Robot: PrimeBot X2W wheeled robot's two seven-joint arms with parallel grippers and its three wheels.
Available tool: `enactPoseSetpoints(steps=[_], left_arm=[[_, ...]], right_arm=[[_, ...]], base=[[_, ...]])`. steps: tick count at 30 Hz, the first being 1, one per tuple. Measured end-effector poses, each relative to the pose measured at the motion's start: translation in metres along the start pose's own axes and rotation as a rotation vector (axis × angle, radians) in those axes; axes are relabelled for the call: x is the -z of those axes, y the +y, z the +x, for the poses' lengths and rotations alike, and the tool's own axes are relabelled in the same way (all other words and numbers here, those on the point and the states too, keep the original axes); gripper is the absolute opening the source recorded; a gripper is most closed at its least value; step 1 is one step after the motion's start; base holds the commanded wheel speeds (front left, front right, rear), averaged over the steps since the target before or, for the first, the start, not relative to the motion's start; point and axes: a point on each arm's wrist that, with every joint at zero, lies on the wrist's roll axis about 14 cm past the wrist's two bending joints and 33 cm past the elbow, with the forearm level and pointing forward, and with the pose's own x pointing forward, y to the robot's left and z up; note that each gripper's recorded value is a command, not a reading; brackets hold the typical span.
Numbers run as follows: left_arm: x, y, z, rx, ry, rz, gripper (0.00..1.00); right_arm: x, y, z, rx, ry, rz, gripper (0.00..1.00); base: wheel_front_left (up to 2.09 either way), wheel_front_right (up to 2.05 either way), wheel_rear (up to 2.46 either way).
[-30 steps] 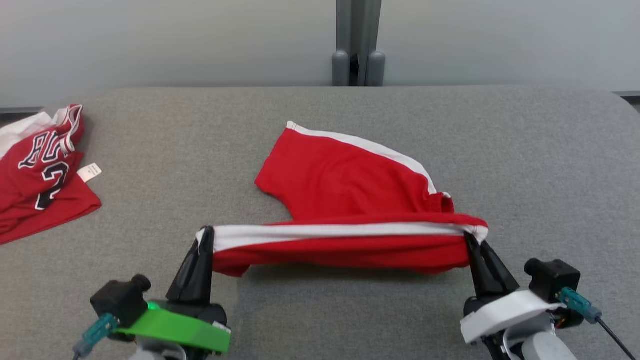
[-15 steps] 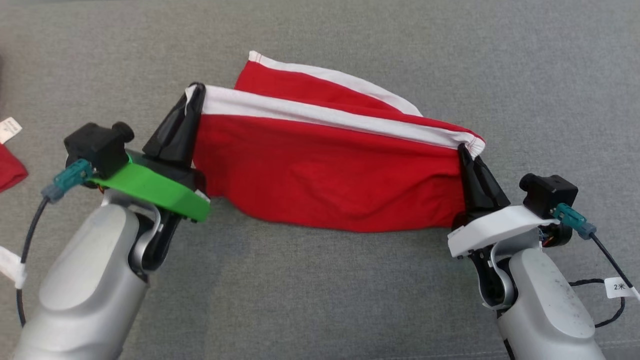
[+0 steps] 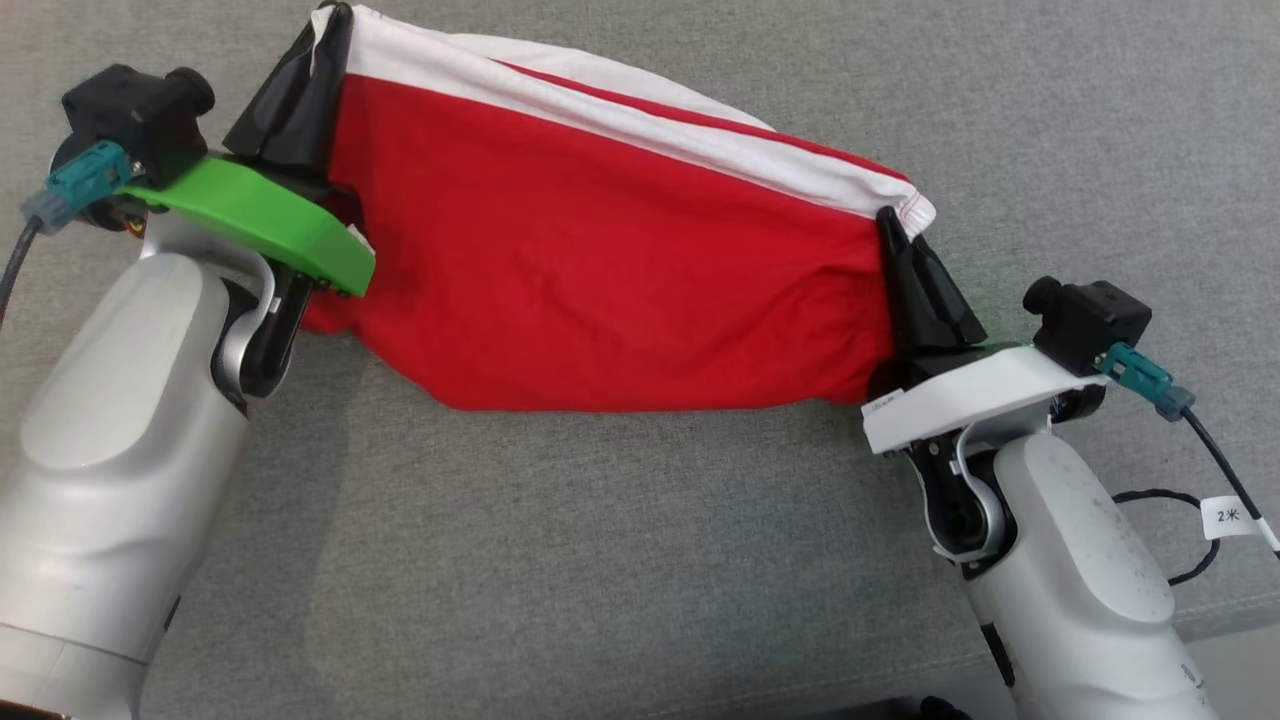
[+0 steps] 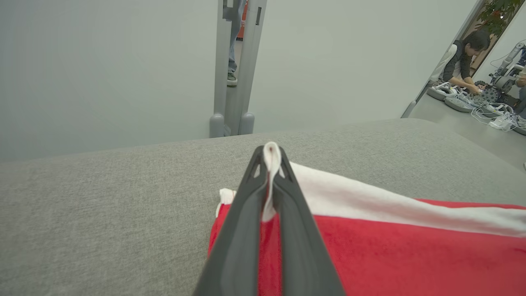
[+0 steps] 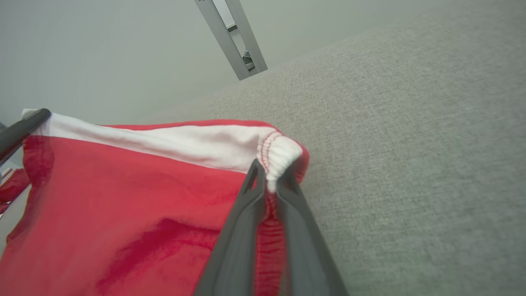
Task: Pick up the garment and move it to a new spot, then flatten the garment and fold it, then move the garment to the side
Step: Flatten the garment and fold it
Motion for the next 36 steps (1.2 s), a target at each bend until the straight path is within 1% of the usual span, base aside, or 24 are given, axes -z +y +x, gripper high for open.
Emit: enactPoseSetpoints(steps=[7, 11, 17, 18, 19, 20, 21, 22, 26, 31, 34, 36], left_arm=[[0.020, 0.010, 0.027, -0.002, 0.024, 0.011, 0.00], [0.039, 0.013, 0.031, -0.008, 0.064, 0.009, 0.00], [0.047, 0.020, 0.032, -0.022, 0.085, 0.013, 0.00], [0.046, 0.022, 0.031, -0.028, 0.084, 0.015, 0.00], [0.045, 0.023, 0.030, -0.032, 0.082, 0.016, 0.00], [0.045, 0.024, 0.030, -0.035, 0.083, 0.018, 0.16], [0.044, 0.024, 0.030, -0.036, 0.082, 0.020, 0.62], [0.043, 0.024, 0.029, -0.040, 0.081, 0.017, 1.00], [0.041, 0.023, 0.025, -0.049, 0.079, 0.013, 1.00], [0.025, 0.022, 0.019, -0.065, 0.041, 0.005, 1.00], [0.035, 0.025, 0.004, -0.092, 0.077, 0.003, 1.00], [0.038, 0.024, -0.005, -0.102, 0.094, 0.005, 1.00]], right_arm=[[0.008, -0.009, 0.008, 0.010, 0.017, 0.000, 0.00], [0.007, -0.010, 0.010, 0.009, 0.011, 0.008, 0.00], [0.003, -0.009, 0.016, 0.001, -0.003, 0.007, 0.00], [0.002, -0.008, 0.016, 0.000, -0.006, 0.007, 0.32], [0.001, -0.008, 0.017, 0.001, -0.008, 0.008, 0.89], [0.001, -0.008, 0.017, -0.001, -0.011, 0.007, 1.00], [0.000, -0.007, 0.017, -0.003, -0.014, 0.004, 1.00], [-0.002, -0.007, 0.018, -0.003, -0.019, 0.003, 1.00], [-0.011, -0.010, 0.016, 0.007, -0.043, -0.004, 1.00], [-0.021, -0.023, 0.005, 0.056, -0.069, -0.020, 1.00], [-0.030, -0.039, -0.005, 0.114, -0.097, 0.006, 1.00], [-0.032, -0.047, -0.013, 0.141, -0.100, -0.003, 1.00]], base=[[0.00, 0.00, 0.00], [0.00, 0.00, 0.00], [0.00, 0.00, 0.00], [0.00, 0.00, 0.00], [0.00, 0.00, 0.00], [0.00, 0.00, 0.00], [0.00, 0.00, 0.00], [0.00, 0.00, 0.00], [0.00, 0.00, 0.00], [0.00, 0.00, 0.00], [0.00, 0.00, 0.00], [0.00, 0.00, 0.00]])
